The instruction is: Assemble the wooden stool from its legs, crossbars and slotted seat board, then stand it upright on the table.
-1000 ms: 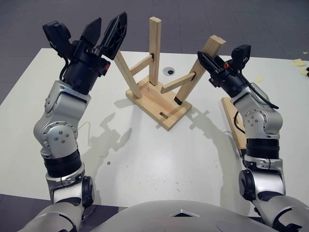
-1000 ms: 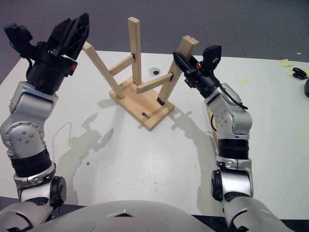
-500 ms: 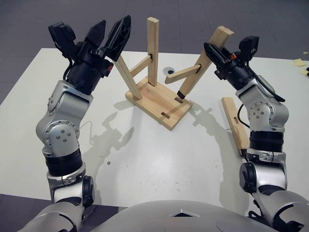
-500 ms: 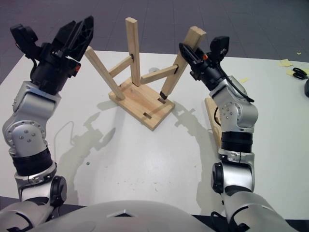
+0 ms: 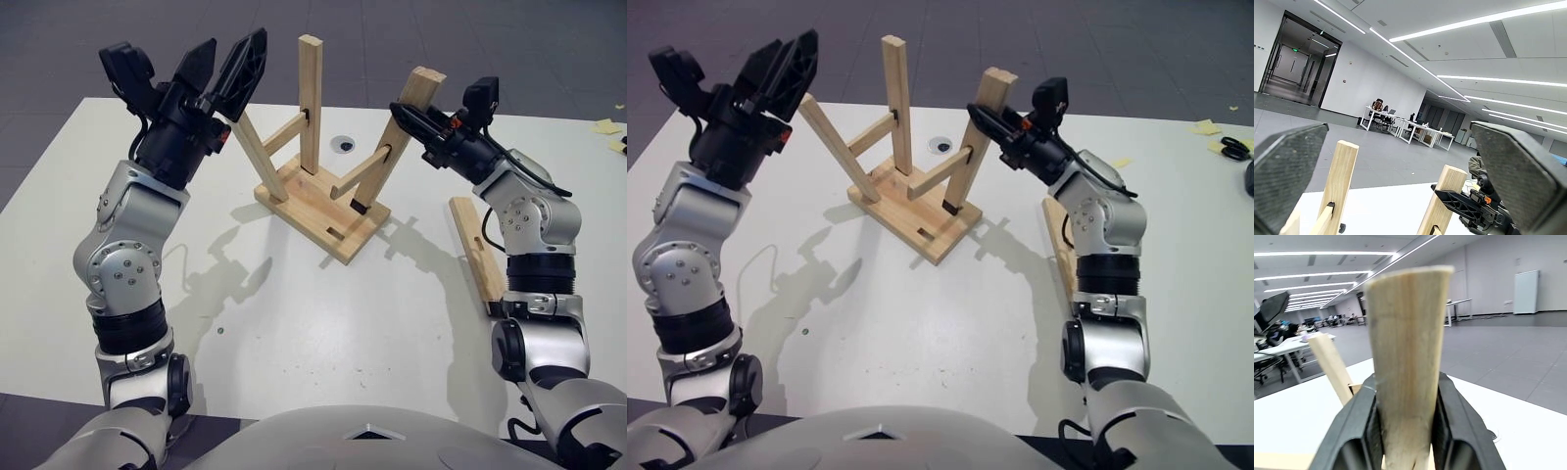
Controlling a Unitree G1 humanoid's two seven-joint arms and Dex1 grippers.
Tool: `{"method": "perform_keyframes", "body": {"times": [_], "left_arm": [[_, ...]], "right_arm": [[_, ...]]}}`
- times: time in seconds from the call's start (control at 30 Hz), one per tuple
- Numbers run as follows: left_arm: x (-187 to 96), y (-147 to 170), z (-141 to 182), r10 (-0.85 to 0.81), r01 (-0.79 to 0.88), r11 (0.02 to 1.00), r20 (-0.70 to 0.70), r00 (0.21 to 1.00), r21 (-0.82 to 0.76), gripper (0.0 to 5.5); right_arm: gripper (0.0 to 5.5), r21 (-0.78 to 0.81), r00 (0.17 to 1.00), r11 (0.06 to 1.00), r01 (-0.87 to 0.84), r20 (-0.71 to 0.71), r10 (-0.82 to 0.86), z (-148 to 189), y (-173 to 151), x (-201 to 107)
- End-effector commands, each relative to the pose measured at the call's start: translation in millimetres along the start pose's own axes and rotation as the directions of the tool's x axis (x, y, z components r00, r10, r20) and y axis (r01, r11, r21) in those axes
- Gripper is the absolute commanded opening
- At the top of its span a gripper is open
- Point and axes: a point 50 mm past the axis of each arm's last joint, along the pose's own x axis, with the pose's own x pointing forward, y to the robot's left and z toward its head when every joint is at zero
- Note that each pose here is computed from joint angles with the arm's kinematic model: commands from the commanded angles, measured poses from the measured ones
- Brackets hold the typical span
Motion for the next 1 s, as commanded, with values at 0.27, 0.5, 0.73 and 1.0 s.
{"method": "perform_keyframes", "body": {"times": [0.27, 0.5, 0.73, 1.0], "left_arm": [[3.6, -3.1, 0.4, -0.031, 0.031, 0.999, -0.006, 0.999, -0.014, 5.40], [4.3, -3.0, 0.7, -0.037, 0.037, 0.999, -0.005, 0.999, -0.016, 5.40], [4.7, -4.0, 0.2, -0.044, 0.044, 0.999, -0.007, 0.999, -0.020, 5.40], [5.7, -5.6, -4.4, -0.056, 0.055, 0.998, -0.019, 0.998, -0.030, 5.40]], "right_arm": [[1.03, -0.041, 1.000, 0.999, -0.010, 0.013, 0.011, 23.6, -10.1, 8.0], [1.03, -0.052, 0.999, 0.999, -0.012, -0.040, 0.010, 10.8, -14.6, 6.8], [1.03, -0.043, 0.999, 0.999, -0.020, -0.039, 0.018, 7.2, -14.4, 9.5], [1.03, -0.076, 0.999, 0.996, -0.044, -0.017, 0.042, 1.1, -1.4, 20.3]]}}
